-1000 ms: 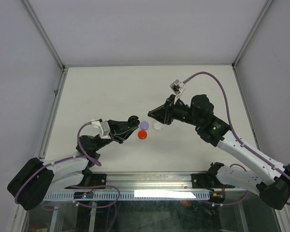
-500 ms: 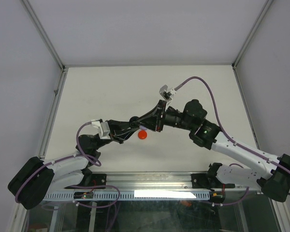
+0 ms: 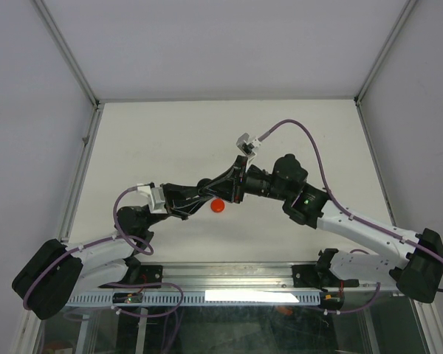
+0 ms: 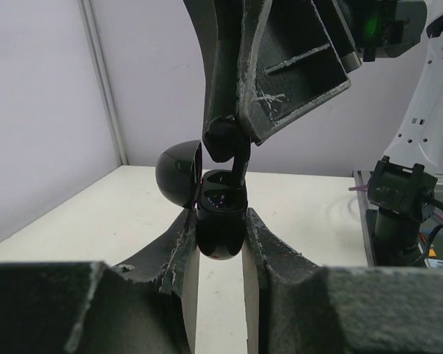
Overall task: Insert the wireless bluetooth earbuds into the charging case
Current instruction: Place the earbud in the charging case.
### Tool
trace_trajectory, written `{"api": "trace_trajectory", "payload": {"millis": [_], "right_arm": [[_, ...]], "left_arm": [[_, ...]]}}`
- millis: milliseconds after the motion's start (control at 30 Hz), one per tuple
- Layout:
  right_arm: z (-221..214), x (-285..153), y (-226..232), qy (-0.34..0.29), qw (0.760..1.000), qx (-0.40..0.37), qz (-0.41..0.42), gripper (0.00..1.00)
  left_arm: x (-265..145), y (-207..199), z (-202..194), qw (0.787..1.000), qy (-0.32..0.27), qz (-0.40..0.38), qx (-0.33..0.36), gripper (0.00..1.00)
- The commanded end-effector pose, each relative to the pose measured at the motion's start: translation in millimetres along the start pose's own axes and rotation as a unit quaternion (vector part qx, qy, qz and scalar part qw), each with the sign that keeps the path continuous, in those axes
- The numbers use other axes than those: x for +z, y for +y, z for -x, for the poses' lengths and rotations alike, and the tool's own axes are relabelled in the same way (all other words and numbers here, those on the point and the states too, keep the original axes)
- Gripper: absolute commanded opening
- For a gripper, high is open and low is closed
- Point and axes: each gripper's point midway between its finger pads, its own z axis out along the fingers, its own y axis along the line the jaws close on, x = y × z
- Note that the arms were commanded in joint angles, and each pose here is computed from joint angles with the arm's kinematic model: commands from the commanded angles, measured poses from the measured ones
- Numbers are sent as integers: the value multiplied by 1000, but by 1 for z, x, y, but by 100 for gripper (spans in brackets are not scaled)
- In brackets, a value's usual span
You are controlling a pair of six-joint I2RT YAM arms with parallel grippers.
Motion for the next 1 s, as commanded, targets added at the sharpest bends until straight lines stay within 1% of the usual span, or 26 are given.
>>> {"api": "trace_trajectory", "payload": {"millis": [0,200,533,967], "right_arm": [[16,3,6,-33,999,-6,8,6],[14,6,7,-33,999,3,14,6],[9,5,2,-27,1000,9,-1,6],[4,1,-14,-26,998,16,-46,12]], "left_arm": [[8,-4,28,998,-44,-21,28,6],[9,-4,30,998,-47,-23,30,6],[7,-1,34,998,-56,-8,29,6],[3,8,34,998,-62,21,24,5]]}}
